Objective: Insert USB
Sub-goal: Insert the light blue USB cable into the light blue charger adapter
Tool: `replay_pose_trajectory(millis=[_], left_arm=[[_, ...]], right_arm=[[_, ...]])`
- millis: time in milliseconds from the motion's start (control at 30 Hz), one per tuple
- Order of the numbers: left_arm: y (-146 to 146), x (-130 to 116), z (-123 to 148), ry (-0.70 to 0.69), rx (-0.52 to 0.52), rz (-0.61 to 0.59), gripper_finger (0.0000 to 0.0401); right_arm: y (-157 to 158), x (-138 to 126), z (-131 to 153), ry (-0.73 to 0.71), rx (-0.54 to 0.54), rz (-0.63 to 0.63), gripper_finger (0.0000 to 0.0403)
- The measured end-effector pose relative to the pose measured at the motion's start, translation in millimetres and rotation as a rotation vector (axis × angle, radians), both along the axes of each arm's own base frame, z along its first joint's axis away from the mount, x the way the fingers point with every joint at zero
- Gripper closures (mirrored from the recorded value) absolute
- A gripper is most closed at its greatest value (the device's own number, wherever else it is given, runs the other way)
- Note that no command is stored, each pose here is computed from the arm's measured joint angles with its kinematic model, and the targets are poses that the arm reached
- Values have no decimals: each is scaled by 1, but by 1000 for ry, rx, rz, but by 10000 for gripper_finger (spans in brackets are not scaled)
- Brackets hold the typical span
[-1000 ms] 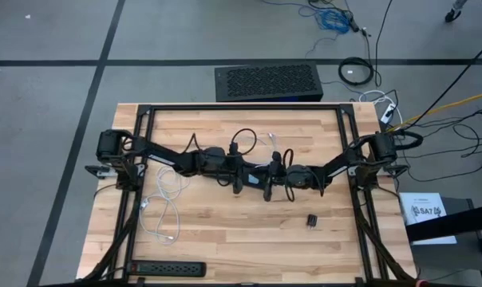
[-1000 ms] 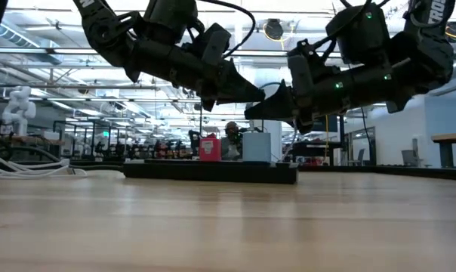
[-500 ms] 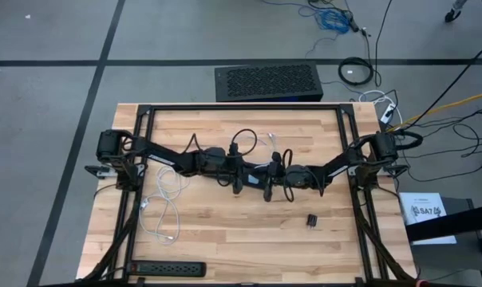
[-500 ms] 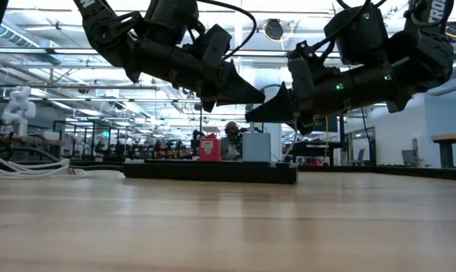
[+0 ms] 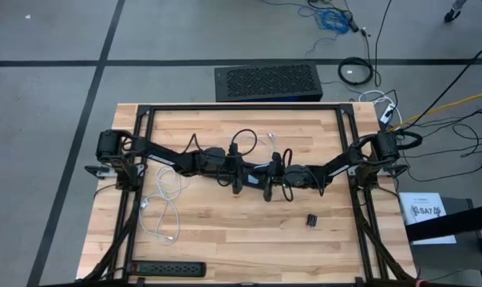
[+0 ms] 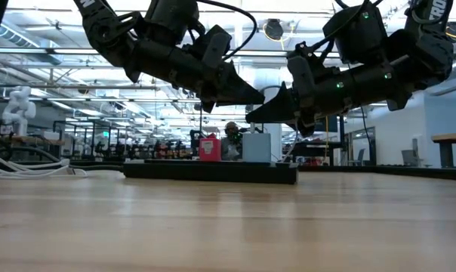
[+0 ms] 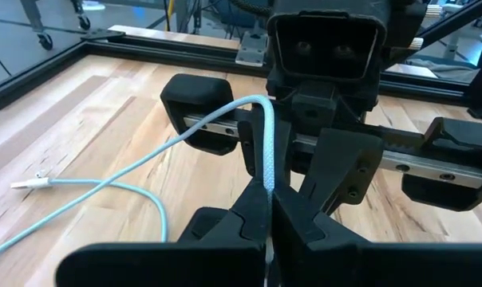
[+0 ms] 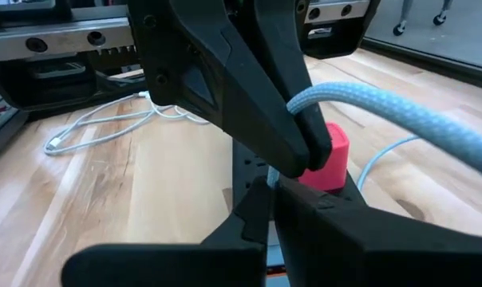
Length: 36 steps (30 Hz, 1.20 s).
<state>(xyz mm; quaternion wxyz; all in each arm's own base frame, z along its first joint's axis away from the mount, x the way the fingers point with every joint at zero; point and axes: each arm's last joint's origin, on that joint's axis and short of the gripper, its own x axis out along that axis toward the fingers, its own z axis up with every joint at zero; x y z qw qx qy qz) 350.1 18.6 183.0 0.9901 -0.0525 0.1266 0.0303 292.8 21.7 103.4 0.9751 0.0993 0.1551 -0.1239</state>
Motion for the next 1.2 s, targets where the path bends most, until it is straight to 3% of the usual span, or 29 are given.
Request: replay_pose_trajectory(millis=[433,767,967,1100,1200], left_arm=[[-3,2,-4,3,0,-4,394],[-4,5,0,-15,-33,-30,332],[0,3,11,-42,-34,-48,312],[11,-7,35,-93,-29,-40,295],[20,-19,48,-54,-4,-11,285]], right_arm=[[-3,1,0,5,23,8,403],[-3,1,0,8,23,8,403],[-3,1,0,8,22,8,403],[-3,1,0,8,24,8,403],[-3,1,0,9,24,8,403]])
